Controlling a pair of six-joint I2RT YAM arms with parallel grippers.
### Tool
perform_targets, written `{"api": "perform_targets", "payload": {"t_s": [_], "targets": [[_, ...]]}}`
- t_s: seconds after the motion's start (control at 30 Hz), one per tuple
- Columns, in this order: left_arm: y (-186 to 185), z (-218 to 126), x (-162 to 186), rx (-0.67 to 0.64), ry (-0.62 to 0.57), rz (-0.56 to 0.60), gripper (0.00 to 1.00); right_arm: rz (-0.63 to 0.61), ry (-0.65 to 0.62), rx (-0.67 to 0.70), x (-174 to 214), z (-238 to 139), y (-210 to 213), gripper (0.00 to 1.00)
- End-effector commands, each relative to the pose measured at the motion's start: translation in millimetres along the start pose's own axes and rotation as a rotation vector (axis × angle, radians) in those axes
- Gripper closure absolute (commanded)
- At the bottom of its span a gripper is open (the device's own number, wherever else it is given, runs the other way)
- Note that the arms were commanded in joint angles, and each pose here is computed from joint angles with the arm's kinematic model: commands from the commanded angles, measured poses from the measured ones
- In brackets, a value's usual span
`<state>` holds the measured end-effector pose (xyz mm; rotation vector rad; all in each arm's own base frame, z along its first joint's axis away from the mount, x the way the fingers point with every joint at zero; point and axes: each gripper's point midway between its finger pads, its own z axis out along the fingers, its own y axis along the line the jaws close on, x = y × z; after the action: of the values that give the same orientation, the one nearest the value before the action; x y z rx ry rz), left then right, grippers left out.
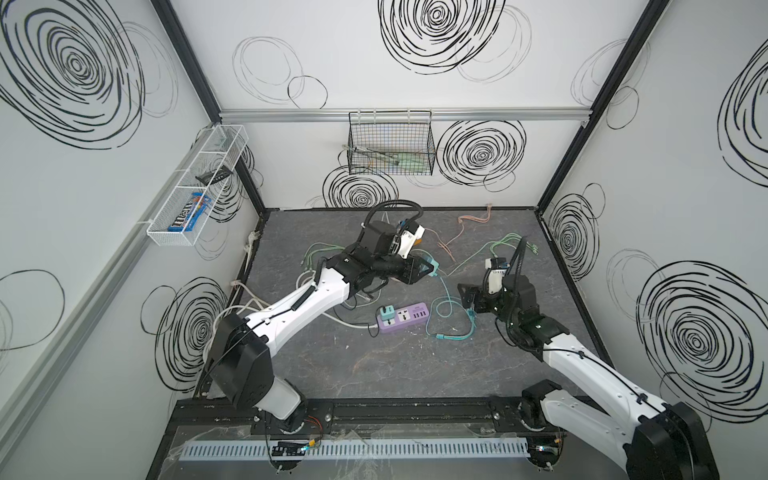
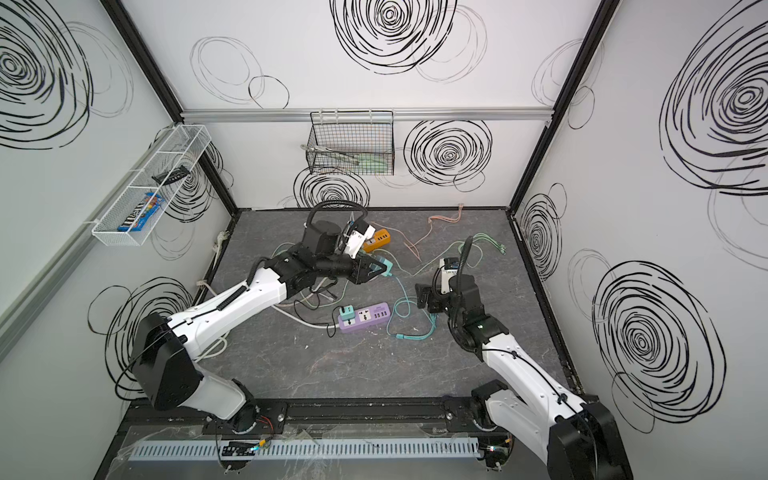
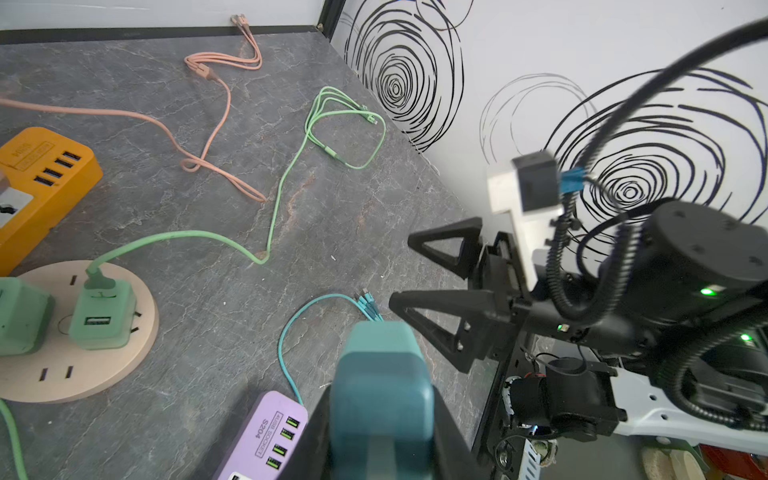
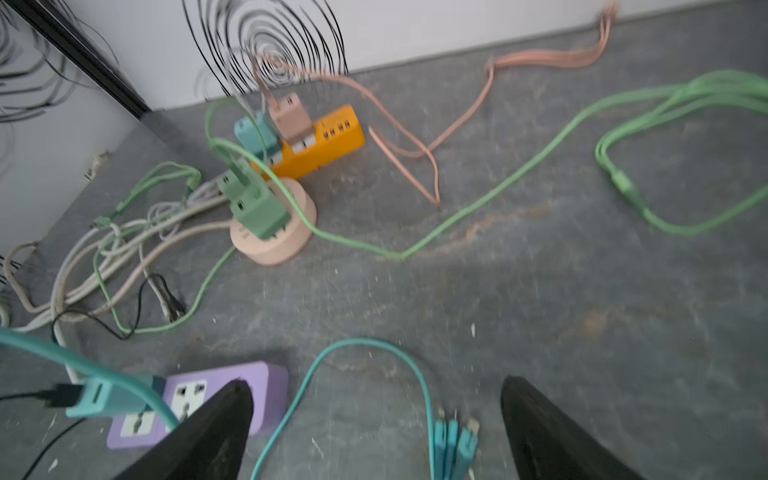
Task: Insert the plug
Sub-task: 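Lower the open right gripper to the teal multi-head cable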
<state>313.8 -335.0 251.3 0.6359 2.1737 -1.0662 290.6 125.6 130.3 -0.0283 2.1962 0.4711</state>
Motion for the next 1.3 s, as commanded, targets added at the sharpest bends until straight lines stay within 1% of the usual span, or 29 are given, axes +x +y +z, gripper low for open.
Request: {"api": "perform_targets", "payload": {"t_s": [0.0,0.13,0.2,0.3,0.37,0.5,0.6,0.7,0.77,0.8,0.93,1.0,1.07,1.13,1.2,1.27], "targets": [[-3,-9,-12,-0.007,-0.057,0.010,1.00,0.129,0.160,-0.011,45,-5,-3,0.03],[1,-11,-16,-0.030,-0.073,0.007,1.00,0.184,0.207,-0.022,66,-7,-5,0.02],[2,-12,-17,-0.033,-0.079,0.005,1.00,0.202,0.216,-0.043,74,-8,-4,0.01],[4,-13,-18,-0.043,-0.085,0.005,1.00,0.227,0.219,-0.027,82,-9,-8,0.00],[6,-14,-19,-0.052,-0.089,0.005,1.00,0.225,0.210,-0.044,83,-9,-7,0.00],[12,-15,-19,-0.067,-0.093,-0.003,1.00,0.193,0.188,-0.121,75,-15,7,0.01],[14,-15,-20,-0.073,-0.096,-0.008,1.00,0.134,0.157,-0.137,77,-15,12,0.01],[16,-19,-23,-0.087,-0.111,-0.010,1.00,0.117,0.168,-0.152,80,-15,18,0.01],[17,-22,-25,-0.093,-0.125,-0.010,1.00,0.103,0.166,-0.116,81,-13,13,0.01],[16,-25,-28,-0.088,-0.138,-0.008,1.00,0.108,0.175,-0.075,84,-10,7,0.01],[3,-42,-41,-0.056,-0.219,0.014,1.00,0.155,0.274,0.138,104,0,-28,0.02],[-6,-54,-48,-0.036,-0.268,0.035,1.00,0.167,0.323,0.193,112,4,-34,0.04],[-16,-65,-54,-0.007,-0.311,0.063,1.00,0.170,0.366,0.248,118,8,-40,0.07],[-27,-72,-56,0.028,-0.328,0.093,1.00,0.148,0.427,0.296,126,12,-44,0.22],[-33,-76,-56,0.043,-0.328,0.107,1.00,0.115,0.474,0.339,134,16,-46,0.33],[-35,-78,-56,0.045,-0.328,0.118,1.00,0.072,0.494,0.375,140,20,-46,0.45]]}}
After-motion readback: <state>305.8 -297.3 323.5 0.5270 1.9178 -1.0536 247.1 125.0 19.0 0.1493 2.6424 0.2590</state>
